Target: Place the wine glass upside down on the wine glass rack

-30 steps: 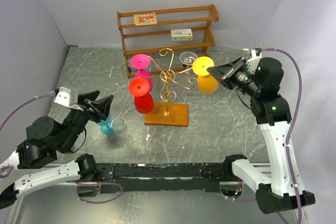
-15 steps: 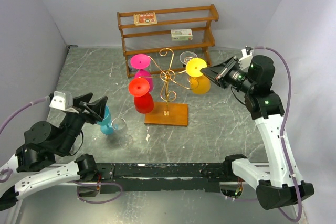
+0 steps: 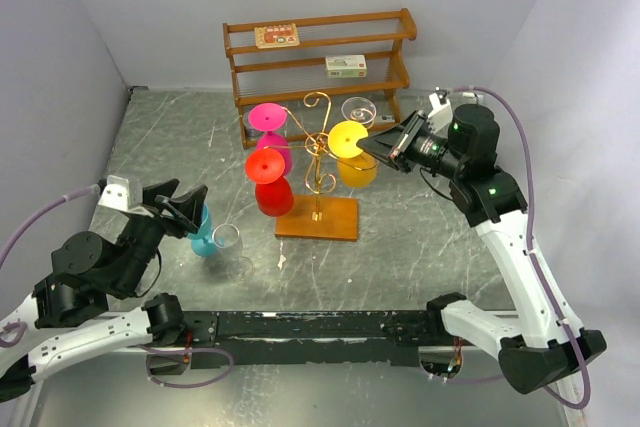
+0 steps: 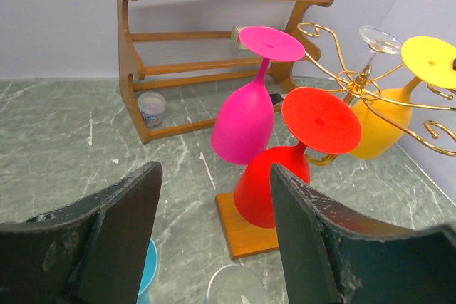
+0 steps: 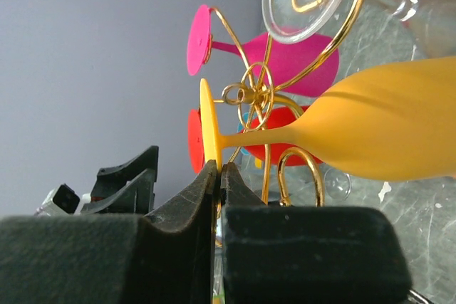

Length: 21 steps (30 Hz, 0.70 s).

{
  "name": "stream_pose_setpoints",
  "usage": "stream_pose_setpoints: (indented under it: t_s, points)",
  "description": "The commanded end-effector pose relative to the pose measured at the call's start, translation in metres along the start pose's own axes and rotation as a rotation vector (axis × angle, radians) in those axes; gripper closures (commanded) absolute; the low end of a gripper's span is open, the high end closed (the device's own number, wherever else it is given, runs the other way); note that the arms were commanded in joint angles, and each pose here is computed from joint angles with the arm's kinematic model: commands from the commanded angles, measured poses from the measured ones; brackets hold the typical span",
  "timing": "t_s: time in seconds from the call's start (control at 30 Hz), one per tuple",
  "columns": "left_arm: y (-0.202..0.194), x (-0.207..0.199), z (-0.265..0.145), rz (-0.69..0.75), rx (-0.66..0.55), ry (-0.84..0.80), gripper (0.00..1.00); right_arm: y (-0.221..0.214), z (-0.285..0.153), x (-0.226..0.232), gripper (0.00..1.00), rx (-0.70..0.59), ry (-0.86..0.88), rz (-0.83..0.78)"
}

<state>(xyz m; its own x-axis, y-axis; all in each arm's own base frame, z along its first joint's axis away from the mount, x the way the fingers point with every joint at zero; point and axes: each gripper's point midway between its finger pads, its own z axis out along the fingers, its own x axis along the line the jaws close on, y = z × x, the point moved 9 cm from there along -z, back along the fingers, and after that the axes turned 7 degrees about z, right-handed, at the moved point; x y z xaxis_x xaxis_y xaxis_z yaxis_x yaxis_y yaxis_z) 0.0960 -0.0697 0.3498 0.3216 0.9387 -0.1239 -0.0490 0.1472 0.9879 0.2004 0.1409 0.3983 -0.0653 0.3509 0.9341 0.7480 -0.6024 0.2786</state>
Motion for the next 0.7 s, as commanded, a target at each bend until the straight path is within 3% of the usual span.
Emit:
stream_pose_setpoints:
  t_s: [0.0, 0.37, 0.67]
  points:
    - [-0.001, 0.000, 0.000, -0.010, 0.000, 0.003, 0.27, -0.006, 0.001, 0.008, 1.00, 0.031, 0.037, -0.023]
    - [-0.003, 0.000, 0.000, -0.024, -0.011, 0.005, 0.26, -0.020, -0.019, 0.005, 1.00, 0.041, 0.030, -0.007]
    - [-0.004, -0.001, 0.001, -0.021, 0.000, 0.018, 0.26, -0.020, -0.026, 0.000, 1.00, -0.032, -0.028, 0.008]
